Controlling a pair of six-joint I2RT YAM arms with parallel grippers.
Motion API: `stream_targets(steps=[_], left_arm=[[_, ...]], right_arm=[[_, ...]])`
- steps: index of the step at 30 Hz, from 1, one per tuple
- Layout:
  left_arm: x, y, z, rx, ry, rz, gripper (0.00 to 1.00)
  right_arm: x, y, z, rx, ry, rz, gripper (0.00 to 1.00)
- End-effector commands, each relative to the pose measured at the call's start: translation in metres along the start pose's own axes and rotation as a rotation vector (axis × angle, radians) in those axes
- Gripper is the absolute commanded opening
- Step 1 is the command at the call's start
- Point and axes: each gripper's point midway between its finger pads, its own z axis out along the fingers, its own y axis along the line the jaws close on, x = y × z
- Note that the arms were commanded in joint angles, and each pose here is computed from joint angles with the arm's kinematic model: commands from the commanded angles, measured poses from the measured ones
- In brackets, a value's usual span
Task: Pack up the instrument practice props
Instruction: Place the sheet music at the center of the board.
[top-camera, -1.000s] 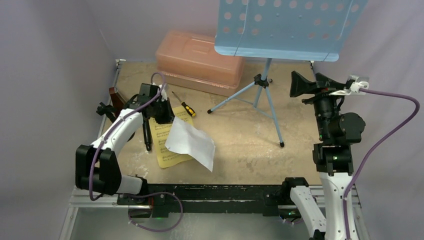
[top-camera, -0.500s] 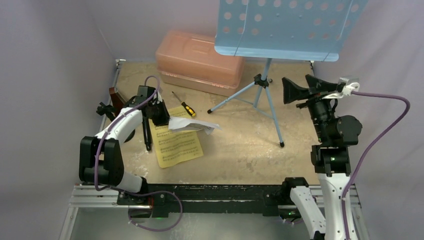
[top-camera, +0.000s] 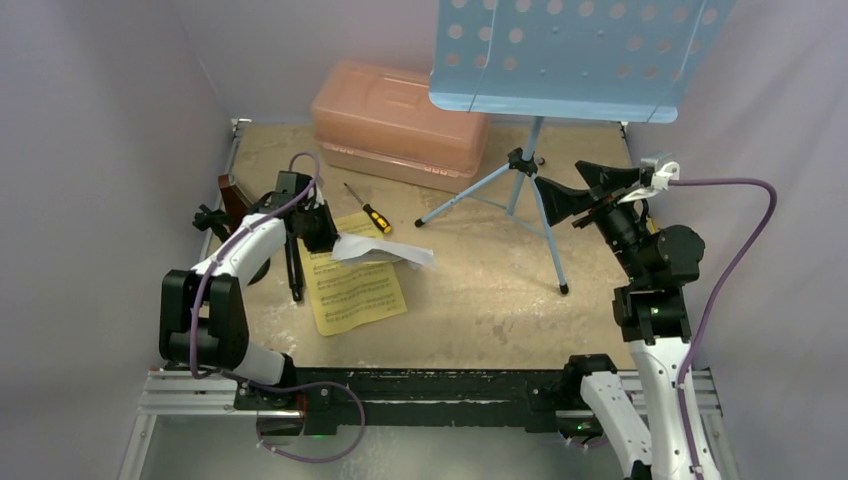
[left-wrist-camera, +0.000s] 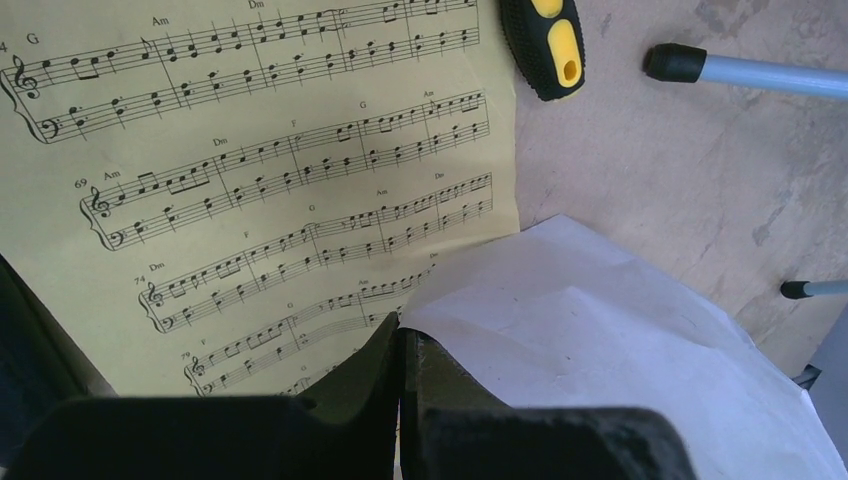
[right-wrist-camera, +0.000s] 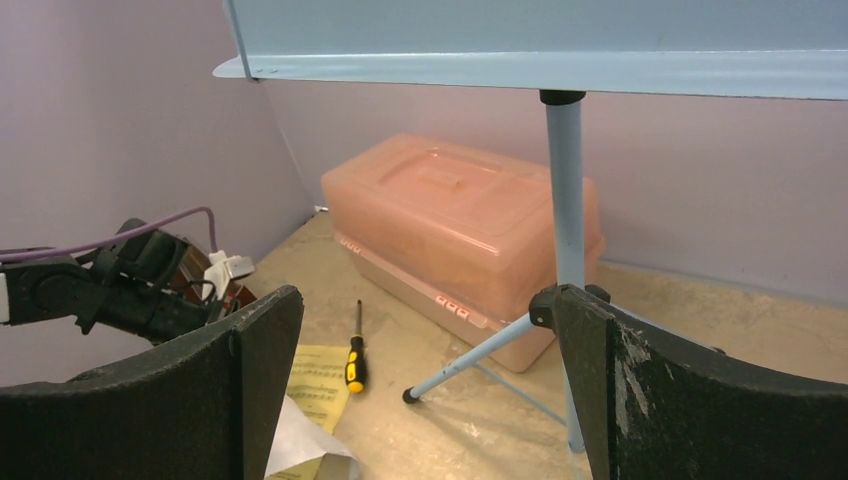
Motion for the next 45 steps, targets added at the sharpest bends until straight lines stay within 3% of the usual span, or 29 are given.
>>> stream_targets(steps=[1, 10, 18, 35, 45], left_arm=[[-0.012, 0.003, 0.01, -0.034, 0.002, 0.001, 0.0], [-0.038, 0.006, 0.04, -0.08, 0.016, -0.034, 0.0], [-0.037, 0.012, 0.028, -0.075, 0.017, -0.043, 0.0], [-0.001, 0.038, -0.079, -0.251, -0.159, -0.055, 0.0], [0.044, 0.051, -0.107, -0.296, -0.117, -0.14, 0.0]], right_arm=[[-0.007, 0.009, -0.001, -0.043, -0.028, -0.031, 0.98], [-0.002, 0.012, -0.004, -0.028, -0.032, -0.04, 0.98], [0.001, 0.013, -0.004, -0.013, -0.029, -0.038, 0.98], [-0.001, 0.023, -0.007, -0.023, -0.031, -0.031, 0.98], [0.0, 0.029, -0.007, -0.037, -0.031, -0.024, 0.98]])
